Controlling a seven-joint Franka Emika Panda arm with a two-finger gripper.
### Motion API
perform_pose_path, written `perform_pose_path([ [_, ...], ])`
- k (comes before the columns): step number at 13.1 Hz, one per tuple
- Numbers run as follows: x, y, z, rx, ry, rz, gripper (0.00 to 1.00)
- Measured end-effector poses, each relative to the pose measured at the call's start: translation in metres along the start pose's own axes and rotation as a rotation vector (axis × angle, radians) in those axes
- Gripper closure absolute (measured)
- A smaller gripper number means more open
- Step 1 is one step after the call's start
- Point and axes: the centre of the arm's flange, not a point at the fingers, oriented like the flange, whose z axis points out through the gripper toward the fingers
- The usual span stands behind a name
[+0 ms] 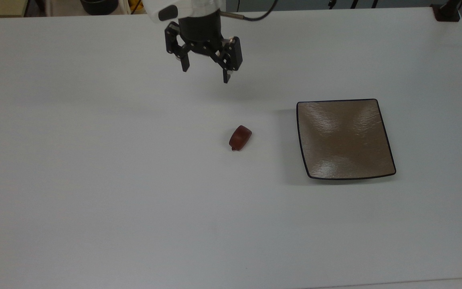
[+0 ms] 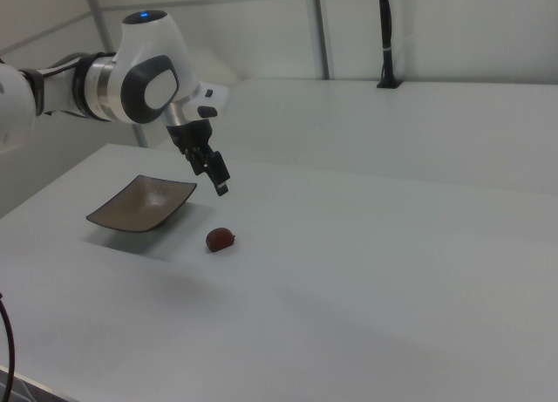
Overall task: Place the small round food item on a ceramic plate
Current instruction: 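Lower the open gripper down around the dark red food item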
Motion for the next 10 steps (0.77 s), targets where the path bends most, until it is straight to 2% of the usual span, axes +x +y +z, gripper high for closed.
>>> perform_pose_path([
  [4,-0.005,-0.024,0.039,-0.017,-0.024,0.078,0.0],
  [8,0.0,-0.039,0.112,-0.078,0.017,0.178,0.0],
  [10,-0.004,-0.051,0.152,-0.112,0.045,0.166,0.0],
])
